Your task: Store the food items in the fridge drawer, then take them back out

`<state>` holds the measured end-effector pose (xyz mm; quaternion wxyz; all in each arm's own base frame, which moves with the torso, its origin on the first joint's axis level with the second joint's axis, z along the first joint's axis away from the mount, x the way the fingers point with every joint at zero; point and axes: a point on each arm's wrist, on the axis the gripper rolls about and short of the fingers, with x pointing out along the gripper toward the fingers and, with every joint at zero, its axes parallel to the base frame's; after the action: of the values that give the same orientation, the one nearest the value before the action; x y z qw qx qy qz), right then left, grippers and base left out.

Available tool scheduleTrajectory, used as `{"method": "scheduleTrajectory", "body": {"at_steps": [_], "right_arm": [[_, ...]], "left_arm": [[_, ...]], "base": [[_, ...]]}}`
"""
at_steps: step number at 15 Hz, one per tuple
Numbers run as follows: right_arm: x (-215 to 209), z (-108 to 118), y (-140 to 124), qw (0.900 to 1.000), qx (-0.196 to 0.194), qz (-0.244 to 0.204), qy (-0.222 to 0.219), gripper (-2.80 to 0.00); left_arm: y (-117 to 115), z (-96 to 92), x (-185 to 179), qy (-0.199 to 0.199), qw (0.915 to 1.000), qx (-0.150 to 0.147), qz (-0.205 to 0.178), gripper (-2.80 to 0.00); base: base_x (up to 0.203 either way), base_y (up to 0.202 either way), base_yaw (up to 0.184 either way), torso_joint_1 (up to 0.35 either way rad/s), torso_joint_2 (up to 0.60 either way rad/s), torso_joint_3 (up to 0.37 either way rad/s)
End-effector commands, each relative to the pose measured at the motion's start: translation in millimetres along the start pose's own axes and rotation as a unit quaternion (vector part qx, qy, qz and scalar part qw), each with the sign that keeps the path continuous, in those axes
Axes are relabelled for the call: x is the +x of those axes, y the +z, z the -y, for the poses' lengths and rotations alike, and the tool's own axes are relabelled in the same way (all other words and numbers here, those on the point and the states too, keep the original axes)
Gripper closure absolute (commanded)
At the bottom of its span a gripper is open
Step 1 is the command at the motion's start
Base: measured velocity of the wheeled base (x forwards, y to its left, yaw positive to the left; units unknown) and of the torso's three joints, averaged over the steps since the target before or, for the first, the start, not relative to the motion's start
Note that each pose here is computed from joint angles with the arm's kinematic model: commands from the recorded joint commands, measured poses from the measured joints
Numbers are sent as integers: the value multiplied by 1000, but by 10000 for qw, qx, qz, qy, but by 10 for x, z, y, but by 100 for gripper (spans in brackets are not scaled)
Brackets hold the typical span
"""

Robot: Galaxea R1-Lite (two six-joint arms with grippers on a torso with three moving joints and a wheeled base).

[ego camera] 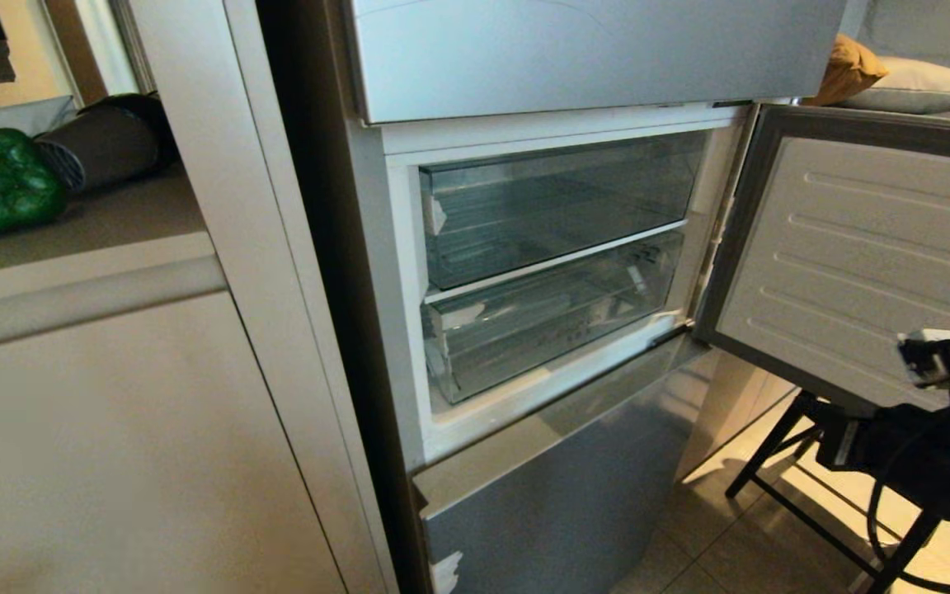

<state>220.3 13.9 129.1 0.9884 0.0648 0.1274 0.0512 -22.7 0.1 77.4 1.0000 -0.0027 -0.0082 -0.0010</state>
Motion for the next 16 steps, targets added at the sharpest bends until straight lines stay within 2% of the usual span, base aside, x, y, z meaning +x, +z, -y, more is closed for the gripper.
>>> {"method": "scheduleTrajectory", "body": {"at_steps": [1, 4, 6, 11, 12, 16], "right_arm": [[358, -33, -254, 9995, -42, -289, 151, 0], [711, -160, -391, 9983, -206, 165, 512, 0], [835, -248, -461, 9968, -341, 287, 671, 0], [771, -535, -184, 9870, -616, 986, 1106, 0], [807, -566, -146, 9850, -709, 1095, 1131, -280], [980, -677, 14, 9754, -1027, 1548, 1185, -280]], "left_arm": [[-17, 0, 4, 2, 10000, -3, -28, 0], [-17, 0, 4, 2, 10000, -3, -28, 0], [-17, 0, 4, 2, 10000, -3, -28, 0], [-17, 0, 4, 2, 10000, -3, -28, 0], [-17, 0, 4, 2, 10000, -3, -28, 0], [-17, 0, 4, 2, 10000, -3, -28, 0]], "base": [[0, 0, 0, 0, 0, 0], [0, 0, 0, 0, 0, 0], [0, 0, 0, 0, 0, 0], [0, 0, 0, 0, 0, 0], [0, 0, 0, 0, 0, 0], [0, 0, 0, 0, 0, 0]]}}
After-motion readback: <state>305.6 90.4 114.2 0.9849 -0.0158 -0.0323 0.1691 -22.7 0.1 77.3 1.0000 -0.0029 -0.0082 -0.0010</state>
